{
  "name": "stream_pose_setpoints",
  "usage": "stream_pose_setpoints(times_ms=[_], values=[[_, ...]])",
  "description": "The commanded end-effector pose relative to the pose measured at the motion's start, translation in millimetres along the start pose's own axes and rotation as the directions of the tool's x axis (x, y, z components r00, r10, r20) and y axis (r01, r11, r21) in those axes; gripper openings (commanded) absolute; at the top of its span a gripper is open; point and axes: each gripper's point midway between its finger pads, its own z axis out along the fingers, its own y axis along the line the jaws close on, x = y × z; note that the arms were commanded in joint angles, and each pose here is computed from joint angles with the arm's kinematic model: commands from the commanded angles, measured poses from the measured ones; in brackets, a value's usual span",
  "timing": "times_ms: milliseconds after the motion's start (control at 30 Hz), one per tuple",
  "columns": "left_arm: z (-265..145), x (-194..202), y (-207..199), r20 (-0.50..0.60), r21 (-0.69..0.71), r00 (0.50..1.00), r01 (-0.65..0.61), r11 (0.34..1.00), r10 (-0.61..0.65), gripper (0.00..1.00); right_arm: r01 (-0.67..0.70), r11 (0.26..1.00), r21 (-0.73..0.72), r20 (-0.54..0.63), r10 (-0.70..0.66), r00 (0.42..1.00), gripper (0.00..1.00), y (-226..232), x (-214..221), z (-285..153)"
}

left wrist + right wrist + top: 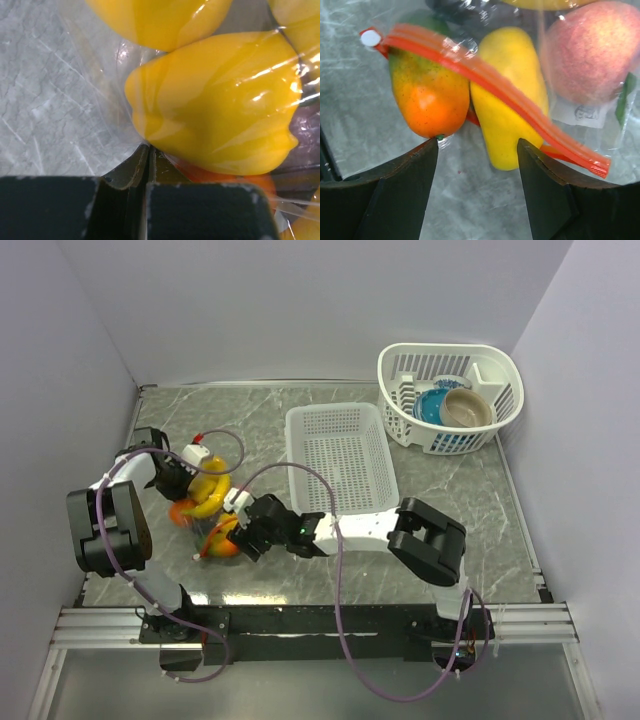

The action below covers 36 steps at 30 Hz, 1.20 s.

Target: Open the zip-top bag and remove the fake food

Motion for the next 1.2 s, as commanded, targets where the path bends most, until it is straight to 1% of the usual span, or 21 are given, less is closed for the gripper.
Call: stream_pose_setpoints(times_ms=[0, 200, 233, 300, 500, 600, 633, 667, 733, 833, 900, 967, 1067, 1100, 1167], values=[[-2.9, 12.2, -47.1, -0.04, 0.176, 0.999, 0.027, 0.984, -0.021, 0.06, 0.028, 0.999, 0.023, -0.017, -0.028, 0.999, 0.7, -16.3, 7.7, 28.8], [-6.2, 13.0, -57.7, -0.043, 0.23, 0.999, -0.008, 0.973, 0.018, 0.06, 0.046, 0.998, 0.034, -0.052, -0.044, 0.998, 0.65, -22.7, 17.4, 44.6], [-5.9, 13.5, -57.5, -0.044, 0.231, 0.999, -0.012, 0.973, 0.022, 0.06, 0.046, 0.998, 0.037, -0.056, -0.044, 0.997, 0.61, -23.4, 19.2, 45.2], [-6.3, 14.1, -56.6, -0.047, 0.227, 0.999, -0.016, 0.974, 0.027, 0.07, 0.046, 0.998, 0.042, -0.07, -0.043, 0.997, 0.57, -25.0, 25.3, 43.0], [-4.9, 14.9, -55.8, -0.052, 0.23, 0.998, -0.018, 0.973, 0.03, 0.07, 0.039, 0.998, 0.044, -0.082, -0.035, 0.996, 0.56, -25.4, 36.9, 41.3], [-5.7, 13.0, -54.6, -0.047, 0.228, 0.999, -0.015, 0.974, 0.026, 0.07, 0.028, 0.999, 0.035, -0.095, -0.025, 0.995, 0.6, -22.0, 39.8, 44.5], [-4.9, 13.2, -54.6, -0.047, 0.228, 0.998, -0.019, 0.973, 0.031, 0.07, 0.026, 0.999, 0.036, -0.1, -0.022, 0.995, 0.68, -22.7, 40.5, 45.4], [-5.5, 13.8, -54.7, -0.049, 0.226, 0.998, -0.021, 0.974, 0.033, 0.07, 0.023, 0.999, 0.034, -0.113, -0.019, 0.993, 0.72, -22.2, 43.8, 45.7], [-4.3, 16.9, -54.8, -0.057, 0.225, 0.998, -0.024, 0.974, 0.038, 0.07, 0.019, 1.0, 0.019, -0.126, -0.016, 0.992, 0.76, -19.6, 48.8, 47.0], [-3.2, 16.8, -53.2, -0.055, 0.218, 0.998, -0.027, 0.976, 0.04, 0.07, 0.011, 1.0, -0.013, -0.158, -0.013, 0.987, 0.79, -14.0, 59.8, 49.3], [-2.3, 15.3, -52.7, -0.054, 0.221, 0.998, -0.025, 0.975, 0.038, 0.07, 0.004, 1.0, -0.019, -0.177, -0.008, 0.984, 0.79, -12.0, 64.6, 51.4], [-2.2, 13.8, -53.1, -0.05, 0.228, 0.998, -0.022, 0.974, 0.034, 0.07, 0.001, 1.0, -0.023, -0.179, -0.005, 0.984, 0.78, -11.7, 66.2, 52.9], [-2.5, 12.1, -51.3, -0.046, 0.222, 0.998, -0.022, 0.975, 0.033, 0.07, 0.0, 1.0, -0.03, -0.162, -0.005, 0.987, 0.69, -10.5, 62.2, 51.8], [-2.1, 12.5, -51.5, -0.05, 0.222, 0.998, -0.021, 0.975, 0.033, 0.07, -0.001, 1.0, -0.031, -0.156, -0.004, 0.988, 0.63, -10.1, 60.7, 50.3], [-2.9, 12.1, -49.1, -0.049, 0.21, 0.998, -0.02, 0.978, 0.031, 0.07, 0.002, 1.0, -0.027, -0.124, -0.005, 0.992, 0.55, -10.9, 50.9, 44.3]])
